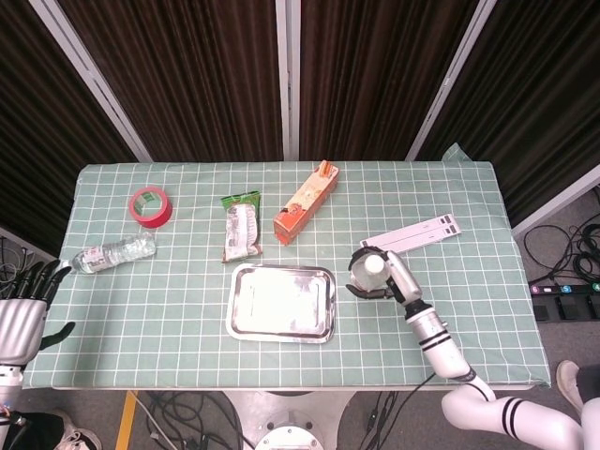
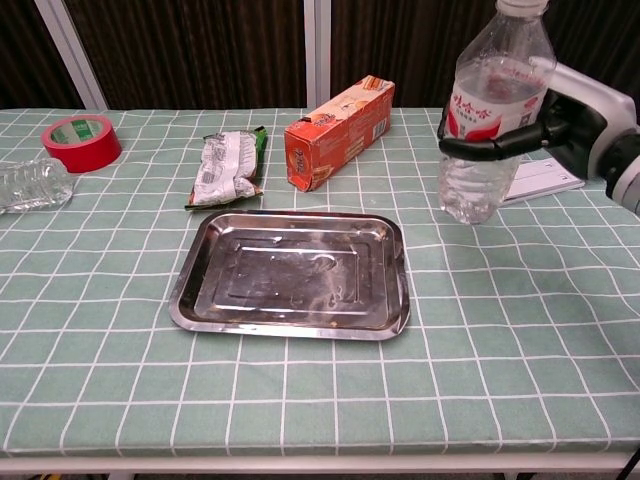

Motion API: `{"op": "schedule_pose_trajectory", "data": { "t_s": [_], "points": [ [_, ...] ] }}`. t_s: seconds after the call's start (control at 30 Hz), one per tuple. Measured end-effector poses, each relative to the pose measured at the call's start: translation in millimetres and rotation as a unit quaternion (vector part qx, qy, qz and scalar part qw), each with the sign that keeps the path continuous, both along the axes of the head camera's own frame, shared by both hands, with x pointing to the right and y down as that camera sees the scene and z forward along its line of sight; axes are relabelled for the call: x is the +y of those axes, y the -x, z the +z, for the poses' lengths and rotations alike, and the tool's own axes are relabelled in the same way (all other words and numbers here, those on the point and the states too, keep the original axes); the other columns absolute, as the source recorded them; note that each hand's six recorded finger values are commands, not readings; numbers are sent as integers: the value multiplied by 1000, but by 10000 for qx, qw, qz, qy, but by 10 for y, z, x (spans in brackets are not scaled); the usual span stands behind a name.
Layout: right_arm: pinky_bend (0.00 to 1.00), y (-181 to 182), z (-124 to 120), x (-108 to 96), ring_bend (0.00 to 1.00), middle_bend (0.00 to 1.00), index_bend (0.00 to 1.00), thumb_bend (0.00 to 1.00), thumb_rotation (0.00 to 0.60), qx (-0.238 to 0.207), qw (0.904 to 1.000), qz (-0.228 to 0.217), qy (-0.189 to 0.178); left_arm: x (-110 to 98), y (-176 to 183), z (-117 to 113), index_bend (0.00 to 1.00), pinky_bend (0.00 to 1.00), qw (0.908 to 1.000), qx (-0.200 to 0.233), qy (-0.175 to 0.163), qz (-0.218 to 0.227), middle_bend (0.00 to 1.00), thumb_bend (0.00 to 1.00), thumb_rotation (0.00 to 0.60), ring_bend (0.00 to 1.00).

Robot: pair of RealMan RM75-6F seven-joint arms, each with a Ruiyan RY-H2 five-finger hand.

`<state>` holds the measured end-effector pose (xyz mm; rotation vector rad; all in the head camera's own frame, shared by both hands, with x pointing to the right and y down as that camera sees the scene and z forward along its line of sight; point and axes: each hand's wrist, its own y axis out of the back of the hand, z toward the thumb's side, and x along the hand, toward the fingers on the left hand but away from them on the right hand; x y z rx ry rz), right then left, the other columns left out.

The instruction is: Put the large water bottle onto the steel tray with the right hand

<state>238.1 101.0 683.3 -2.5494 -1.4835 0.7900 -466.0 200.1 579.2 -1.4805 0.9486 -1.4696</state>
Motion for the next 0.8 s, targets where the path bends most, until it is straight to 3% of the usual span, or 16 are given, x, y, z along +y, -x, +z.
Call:
{"op": "schedule_pose_trajectory", "data": {
  "t_s": [0.23, 0.53, 0.8],
  "points": [
    [424, -413, -167, -44, 305, 491, 554, 152, 600, 121, 9991, 354, -177, 9, 33, 15, 181, 156, 10000, 30, 34, -40, 186, 189, 600, 96],
    [425, 334, 130, 101, 305, 491, 554, 156, 600, -401, 9988, 2, 274, -2, 50, 19, 181, 156, 10000, -5, 46, -46, 186, 189, 600, 96],
    [425, -342, -150, -32, 305, 491, 554, 156, 600, -136, 9989, 433, -118, -20, 26, 46, 181, 156, 10000, 34, 83, 13, 186, 189, 600, 96]
  ]
}}
